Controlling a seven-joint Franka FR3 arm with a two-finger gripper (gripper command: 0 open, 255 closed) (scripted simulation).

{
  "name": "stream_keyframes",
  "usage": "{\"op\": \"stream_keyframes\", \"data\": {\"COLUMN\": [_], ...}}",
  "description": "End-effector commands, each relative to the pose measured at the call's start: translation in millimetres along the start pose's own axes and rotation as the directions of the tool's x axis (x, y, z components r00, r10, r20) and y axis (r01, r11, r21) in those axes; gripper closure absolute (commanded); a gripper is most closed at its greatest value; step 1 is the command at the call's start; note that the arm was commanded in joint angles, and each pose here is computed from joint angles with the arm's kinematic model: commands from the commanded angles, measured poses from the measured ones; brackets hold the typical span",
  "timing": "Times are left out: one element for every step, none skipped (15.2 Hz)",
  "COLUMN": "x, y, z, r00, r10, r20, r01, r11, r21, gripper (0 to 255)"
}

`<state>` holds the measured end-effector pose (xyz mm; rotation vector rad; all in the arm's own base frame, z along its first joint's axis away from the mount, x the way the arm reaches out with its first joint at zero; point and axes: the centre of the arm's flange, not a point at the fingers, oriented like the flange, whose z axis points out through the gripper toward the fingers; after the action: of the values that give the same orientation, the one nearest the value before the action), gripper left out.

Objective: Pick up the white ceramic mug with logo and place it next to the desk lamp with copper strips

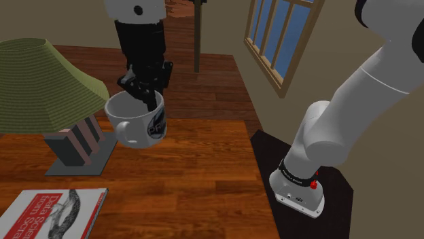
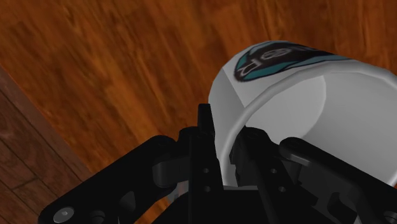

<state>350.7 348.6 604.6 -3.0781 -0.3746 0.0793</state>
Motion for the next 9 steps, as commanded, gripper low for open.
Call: {"op": "stream_keyframes", "data": {"x": [0.8, 1.0, 1.3, 1.5, 1.7, 2.0, 2.2, 2.5, 2.7], "y": [-0.1, 0.2, 0.4, 0.7, 0.9, 1.1, 1.4, 1.6, 1.9], "z": [10.4, 15.6, 20.9, 26.2, 31.4, 36.7, 42.0, 47.2, 52.5], "r00": [1.0, 1.0, 1.0, 1.0, 1.0, 1.0, 1.0, 1.0, 1.0], "r10": [0.0, 0.0, 0.0, 0.0, 0.0, 0.0, 0.0, 0.0, 0.0], "r20": [-0.001, -0.001, -0.001, -0.001, -0.001, -0.001, -0.001, -0.001, -0.001], "r01": [0.0, 0.0, 0.0, 0.0, 0.0, 0.0, 0.0, 0.0, 0.0], "r11": [1.0, 1.0, 1.0, 1.0, 1.0, 1.0, 1.0, 1.0, 1.0], "r21": [0.0, 0.0, 0.0, 0.0, 0.0, 0.0, 0.0, 0.0, 0.0], "gripper": [255, 255, 255, 255, 255, 255, 255, 255, 255]}}
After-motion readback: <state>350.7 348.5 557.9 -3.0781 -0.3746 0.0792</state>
